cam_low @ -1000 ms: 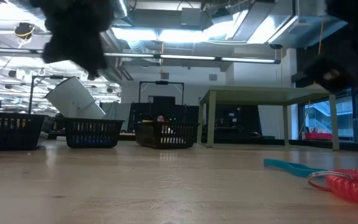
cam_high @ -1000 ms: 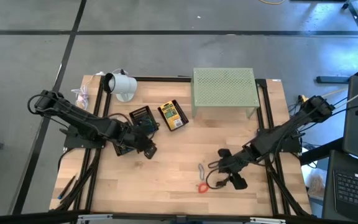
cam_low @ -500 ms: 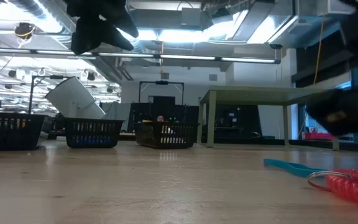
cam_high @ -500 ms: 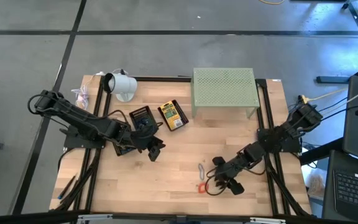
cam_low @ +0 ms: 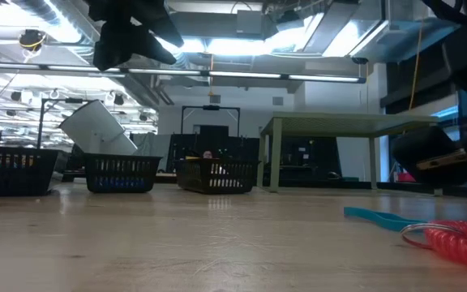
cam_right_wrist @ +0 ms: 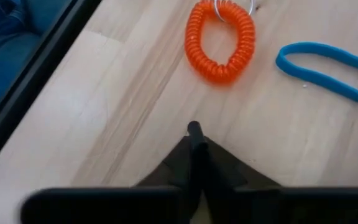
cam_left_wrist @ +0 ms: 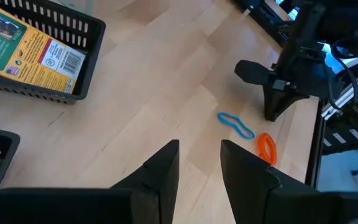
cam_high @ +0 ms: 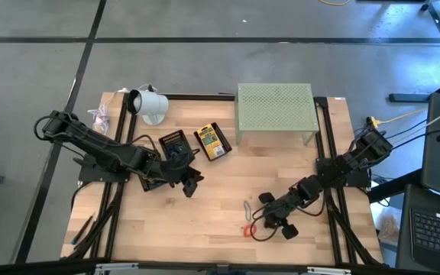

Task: Pick & Place Office Desk Supplies
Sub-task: Put the black rubber band into the left black basket

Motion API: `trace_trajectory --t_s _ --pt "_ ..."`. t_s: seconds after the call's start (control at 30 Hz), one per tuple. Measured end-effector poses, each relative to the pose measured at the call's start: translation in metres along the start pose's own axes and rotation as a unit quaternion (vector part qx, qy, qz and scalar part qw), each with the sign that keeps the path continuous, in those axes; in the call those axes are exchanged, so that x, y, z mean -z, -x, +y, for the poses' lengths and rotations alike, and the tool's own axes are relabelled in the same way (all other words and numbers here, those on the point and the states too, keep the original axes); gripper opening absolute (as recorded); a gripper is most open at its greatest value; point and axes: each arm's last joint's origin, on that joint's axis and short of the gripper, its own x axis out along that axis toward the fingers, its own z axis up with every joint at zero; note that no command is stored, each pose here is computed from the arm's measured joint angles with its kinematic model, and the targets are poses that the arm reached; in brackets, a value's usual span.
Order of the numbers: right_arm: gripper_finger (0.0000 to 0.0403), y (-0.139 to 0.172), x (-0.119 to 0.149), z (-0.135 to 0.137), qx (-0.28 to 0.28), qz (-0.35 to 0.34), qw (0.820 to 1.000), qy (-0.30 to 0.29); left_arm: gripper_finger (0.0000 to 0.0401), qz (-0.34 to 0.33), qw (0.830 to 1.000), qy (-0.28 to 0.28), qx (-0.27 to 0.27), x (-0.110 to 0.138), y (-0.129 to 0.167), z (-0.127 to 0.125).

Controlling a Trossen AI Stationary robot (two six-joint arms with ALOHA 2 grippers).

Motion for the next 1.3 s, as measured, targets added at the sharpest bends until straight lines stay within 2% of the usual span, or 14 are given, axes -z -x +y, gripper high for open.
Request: trace_trajectory --t_s 0.07,0.2,0.3,0.47,0.63,0.77,0.97,1.13,1.3 --pt "0.0012 0.0 0.0 0.0 -0.001 0.001 1.0 -0.003 0.0111 -0.001 1.0 0.0 -0.001 0.0 0.0 0.0" --pt "0.0021 0.002 -0.001 -0.004 -0.002 0.001 1.0 -0.029 0.0114 -0.013 1.0 -0.002 -0.009 -0.001 0.0 0.001" --pt "0.001 0.008 -0.002 -0.009 0.01 0.003 0.999 -0.039 0.0113 -0.028 0.999 -0.011 -0.021 -0.002 0.0 0.001" --pt "0.0011 0.035 -0.008 -0.019 0.077 -0.014 0.996 -0.051 0.0117 -0.038 0.998 -0.03 -0.03 -0.002 0.0 0.002" --pt "0.001 0.07 -0.025 -0.023 0.138 -0.095 0.985 -0.042 0.0127 -0.037 0.997 -0.06 -0.031 -0.001 -0.005 0.0" --pt "0.001 0.098 -0.037 -0.027 0.215 -0.173 0.96 -0.037 0.014 -0.054 0.993 -0.105 -0.012 0.0 -0.018 -0.007" --pt "0.001 0.134 -0.053 -0.032 0.318 -0.291 0.901 -0.044 0.0163 -0.121 0.975 -0.18 0.04 -0.004 -0.037 -0.024" --pt "0.001 0.153 -0.069 -0.031 0.325 -0.387 0.863 -0.018 0.0176 -0.203 0.945 -0.253 0.044 -0.009 -0.048 -0.035" --pt "0.001 0.164 -0.081 -0.028 0.289 -0.459 0.84 0.027 0.018 -0.273 0.912 -0.305 0.034 -0.011 -0.061 -0.042"
